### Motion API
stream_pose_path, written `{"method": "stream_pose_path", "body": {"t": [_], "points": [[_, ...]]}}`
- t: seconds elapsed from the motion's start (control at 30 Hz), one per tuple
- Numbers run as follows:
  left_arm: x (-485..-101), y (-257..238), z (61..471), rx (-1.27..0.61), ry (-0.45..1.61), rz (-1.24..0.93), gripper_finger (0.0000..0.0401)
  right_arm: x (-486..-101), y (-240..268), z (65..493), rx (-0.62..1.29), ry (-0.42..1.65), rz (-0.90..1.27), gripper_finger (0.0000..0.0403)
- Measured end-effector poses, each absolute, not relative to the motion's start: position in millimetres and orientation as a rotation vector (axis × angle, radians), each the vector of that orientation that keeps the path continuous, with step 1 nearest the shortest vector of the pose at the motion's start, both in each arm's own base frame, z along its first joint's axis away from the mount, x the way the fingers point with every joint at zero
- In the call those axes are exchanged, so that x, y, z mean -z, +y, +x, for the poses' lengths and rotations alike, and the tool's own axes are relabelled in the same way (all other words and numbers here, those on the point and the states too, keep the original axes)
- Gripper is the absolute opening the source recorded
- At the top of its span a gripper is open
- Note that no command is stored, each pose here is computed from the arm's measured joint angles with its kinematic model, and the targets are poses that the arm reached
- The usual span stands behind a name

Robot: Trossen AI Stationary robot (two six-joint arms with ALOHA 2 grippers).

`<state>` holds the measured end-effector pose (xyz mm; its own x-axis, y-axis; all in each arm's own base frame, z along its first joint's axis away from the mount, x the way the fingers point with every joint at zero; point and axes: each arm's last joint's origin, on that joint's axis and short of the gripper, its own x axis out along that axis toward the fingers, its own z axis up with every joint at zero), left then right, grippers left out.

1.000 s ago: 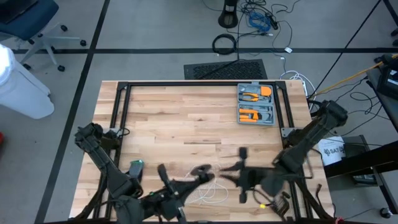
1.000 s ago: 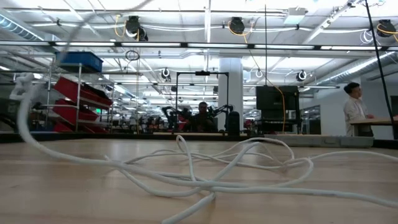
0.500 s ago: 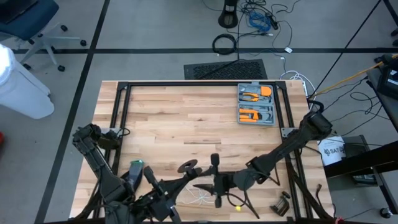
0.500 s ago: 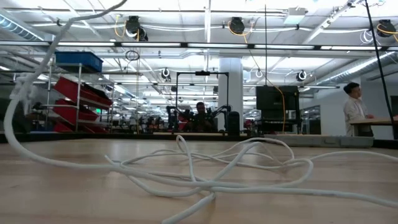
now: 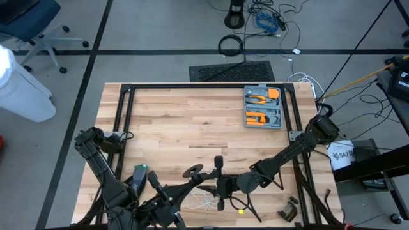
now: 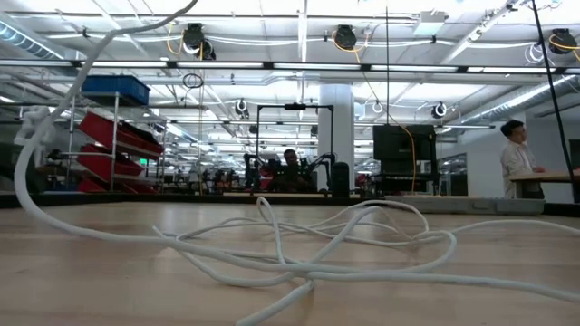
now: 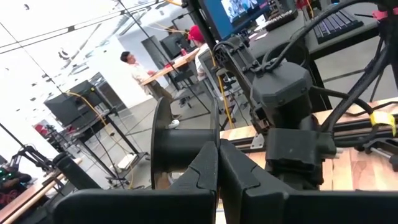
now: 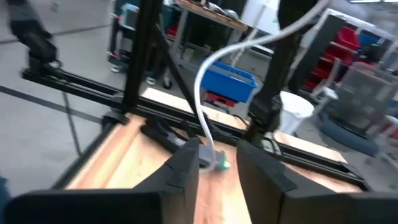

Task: Coil cords
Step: Coil the white wire onto the spool

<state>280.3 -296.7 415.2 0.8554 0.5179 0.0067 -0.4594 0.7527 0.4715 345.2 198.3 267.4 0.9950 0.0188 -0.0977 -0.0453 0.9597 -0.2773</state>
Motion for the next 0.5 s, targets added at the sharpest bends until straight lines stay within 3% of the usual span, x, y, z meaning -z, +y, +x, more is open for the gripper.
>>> {"method": "stream_pose_path", "body": {"t": [0.37,0.5], "points": [[-415.1,-296.9,280.8,-0.522,0.124,0.482,0.0001,-267.7,191.4,350.1,-0.072,0.090,-0.237,0.0008],[-414.9,-296.9,280.8,-0.522,0.125,0.484,0.0001,-266.7,191.4,349.7,-0.064,0.102,-0.244,0.0003]]}}
